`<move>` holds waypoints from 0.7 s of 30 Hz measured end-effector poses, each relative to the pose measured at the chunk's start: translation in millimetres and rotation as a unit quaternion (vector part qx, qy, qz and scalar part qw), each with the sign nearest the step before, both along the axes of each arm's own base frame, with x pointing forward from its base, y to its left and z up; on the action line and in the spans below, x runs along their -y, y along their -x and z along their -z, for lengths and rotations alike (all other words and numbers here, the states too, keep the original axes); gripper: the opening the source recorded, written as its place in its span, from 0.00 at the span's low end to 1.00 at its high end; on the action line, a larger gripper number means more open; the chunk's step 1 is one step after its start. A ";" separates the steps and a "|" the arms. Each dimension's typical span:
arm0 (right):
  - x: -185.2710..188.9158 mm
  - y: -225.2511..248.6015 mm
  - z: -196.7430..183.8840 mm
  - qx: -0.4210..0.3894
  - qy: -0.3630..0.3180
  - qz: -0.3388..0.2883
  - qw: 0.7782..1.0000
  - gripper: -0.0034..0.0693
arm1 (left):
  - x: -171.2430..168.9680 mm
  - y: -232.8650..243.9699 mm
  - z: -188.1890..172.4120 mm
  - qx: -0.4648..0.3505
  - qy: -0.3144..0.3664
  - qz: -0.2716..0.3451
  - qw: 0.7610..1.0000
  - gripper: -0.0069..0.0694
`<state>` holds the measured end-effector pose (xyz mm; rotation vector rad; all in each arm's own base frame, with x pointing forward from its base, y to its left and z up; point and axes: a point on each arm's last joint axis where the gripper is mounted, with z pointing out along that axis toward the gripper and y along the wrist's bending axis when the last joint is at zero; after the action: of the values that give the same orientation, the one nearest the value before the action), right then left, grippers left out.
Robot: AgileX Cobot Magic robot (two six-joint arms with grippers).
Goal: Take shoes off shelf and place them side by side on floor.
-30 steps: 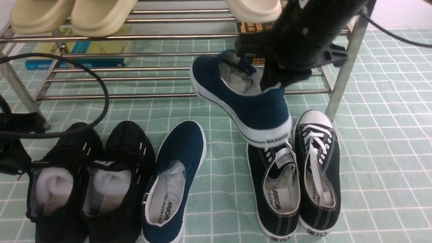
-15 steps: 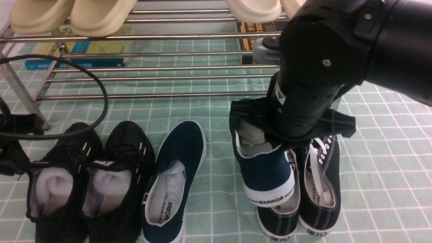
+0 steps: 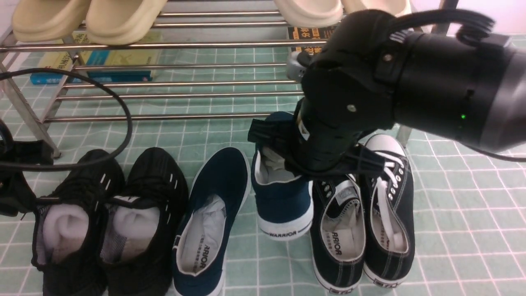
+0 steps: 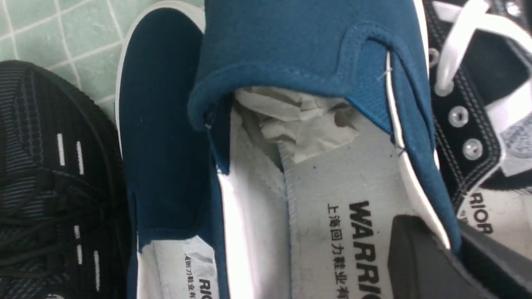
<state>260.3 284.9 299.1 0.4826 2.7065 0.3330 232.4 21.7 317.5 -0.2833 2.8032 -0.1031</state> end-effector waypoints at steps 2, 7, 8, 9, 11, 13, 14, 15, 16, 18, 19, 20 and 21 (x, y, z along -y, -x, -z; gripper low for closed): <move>-2.7 -0.9 6.1 -0.008 0.002 0.005 1.000 0.10 | -0.1 0.0 0.0 0.000 0.000 0.000 1.000 0.28; -9.7 -5.0 24.8 -0.029 0.008 0.020 0.999 0.10 | -0.4 0.1 0.0 0.000 -0.002 0.000 1.000 0.29; -12.1 -5.7 29.8 -0.032 0.011 0.019 0.999 0.10 | -0.5 0.1 0.1 -0.001 -0.003 0.000 1.000 0.29; -12.4 -5.9 30.5 -0.033 0.012 0.019 0.999 0.10 | -0.6 0.1 0.1 -0.001 -0.004 0.000 1.000 0.29; -17.2 -5.9 37.8 -0.035 0.015 0.015 0.999 0.10 | -0.6 0.1 0.1 -0.001 -0.004 0.000 1.000 0.30; -22.3 -4.6 43.8 -0.037 0.017 0.009 0.999 0.11 | -0.6 0.2 0.1 -0.001 -0.004 0.000 1.000 0.30; -24.4 -4.4 47.2 -0.038 0.019 0.007 0.999 0.11 | -0.7 0.2 0.1 -0.001 -0.004 0.000 1.000 0.30; -26.3 -3.1 48.7 -0.039 0.021 0.004 0.999 0.11 | -0.7 0.2 0.1 -0.001 -0.004 0.000 1.000 0.30; -27.5 -3.1 51.4 -0.040 0.024 0.003 0.999 0.11 | -0.7 0.2 0.1 -0.001 -0.004 0.000 1.000 0.30; -30.0 -1.3 53.0 -0.039 0.026 -0.002 0.999 0.11 | -0.7 0.2 0.1 -0.001 -0.004 0.000 1.000 0.30; -30.5 -0.8 53.3 -0.038 0.028 -0.003 0.999 0.11 | -0.7 0.2 0.1 -0.001 -0.004 0.000 1.000 0.30; -31.4 0.2 53.3 -0.036 0.029 -0.006 0.999 0.12 | -0.7 0.2 0.1 -0.001 -0.004 0.000 1.000 0.31; -32.0 0.7 53.1 -0.033 0.031 -0.011 0.999 0.12 | -0.9 0.3 0.1 -0.001 -0.005 0.001 1.000 0.31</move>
<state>259.7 317.0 245.9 0.4544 2.7785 0.2412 232.2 22.6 317.4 -0.2796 2.8059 -0.0880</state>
